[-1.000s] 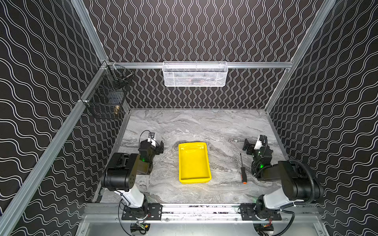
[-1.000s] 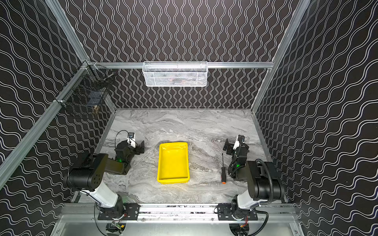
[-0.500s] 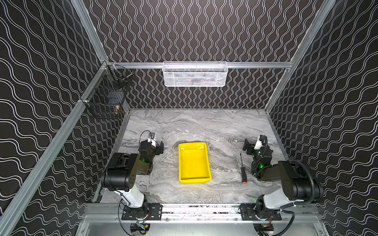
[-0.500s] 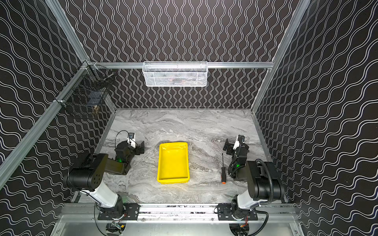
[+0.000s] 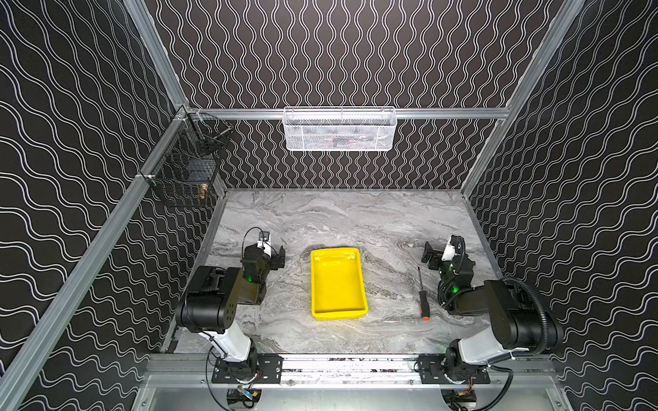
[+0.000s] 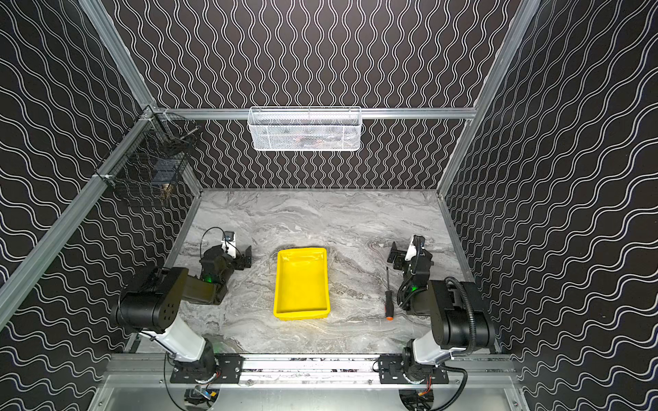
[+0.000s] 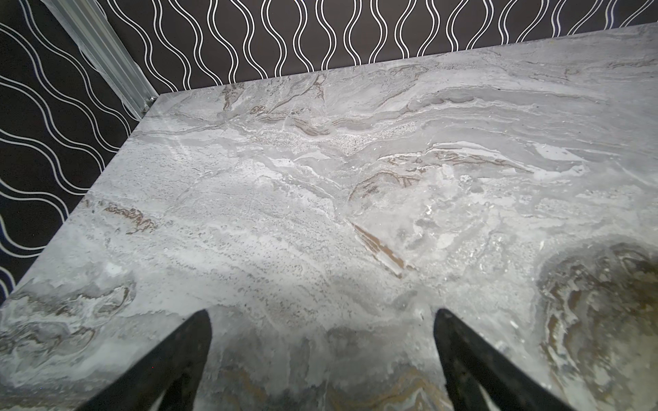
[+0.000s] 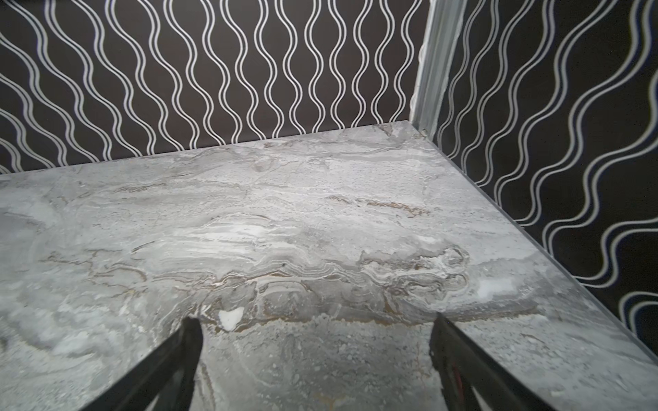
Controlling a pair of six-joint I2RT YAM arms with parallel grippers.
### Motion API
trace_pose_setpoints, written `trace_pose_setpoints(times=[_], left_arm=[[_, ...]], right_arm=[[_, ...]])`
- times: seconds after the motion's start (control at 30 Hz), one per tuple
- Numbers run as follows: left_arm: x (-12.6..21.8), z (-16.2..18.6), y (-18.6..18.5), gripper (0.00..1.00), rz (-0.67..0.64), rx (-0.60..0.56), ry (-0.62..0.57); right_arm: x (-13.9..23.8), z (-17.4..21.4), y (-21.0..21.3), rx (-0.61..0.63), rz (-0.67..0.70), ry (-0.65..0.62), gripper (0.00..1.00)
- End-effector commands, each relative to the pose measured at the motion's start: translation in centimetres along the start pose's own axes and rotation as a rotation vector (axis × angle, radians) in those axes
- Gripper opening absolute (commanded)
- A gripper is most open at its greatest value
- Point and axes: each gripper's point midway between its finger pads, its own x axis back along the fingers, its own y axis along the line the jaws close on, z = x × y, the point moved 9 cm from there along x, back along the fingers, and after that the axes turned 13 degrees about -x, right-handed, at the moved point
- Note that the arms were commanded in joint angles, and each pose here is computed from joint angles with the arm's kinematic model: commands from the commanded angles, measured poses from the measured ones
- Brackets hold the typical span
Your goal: Put the screwdriver in the bin
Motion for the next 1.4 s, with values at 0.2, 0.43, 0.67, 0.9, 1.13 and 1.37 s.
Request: trace_pose_setpoints(times=[0.2,0.43,0.67,0.9,1.13,1.37], left_arm=[[0.1,-0.4,0.2,0.99,-0.01,-0.012,-0.026],[0.1,-0.5,0.2,0.99,-0.017,-0.012,-0.025],[1.7,-5.2,0.3,0.99,-0.133,-0.072,0.023],[5.8,-13.7,2.1,0.99,-0.153,0.151,0.068],[9.2,-20.3,2.6,0.99,0.039,0.256,0.138],[10.3,-22.1,0.6,0.99,0.259,0.193,0.163]], right_arm=[[0.1,-0.7,0.4,0.013,-0.033,-0.047,0.99],[0.1,-0.8,0.4,0.01,-0.026,-0.053,0.99],[0.0,-4.0,1.0,-0.046,0.052,0.042,0.99],[0.2,-7.7,3.0,-0.204,0.052,0.239,0.98],[4.3,-11.3,4.9,-0.265,0.03,0.385,0.98],[8.6,-11.0,5.2,-0.298,0.062,0.585,0.97]])
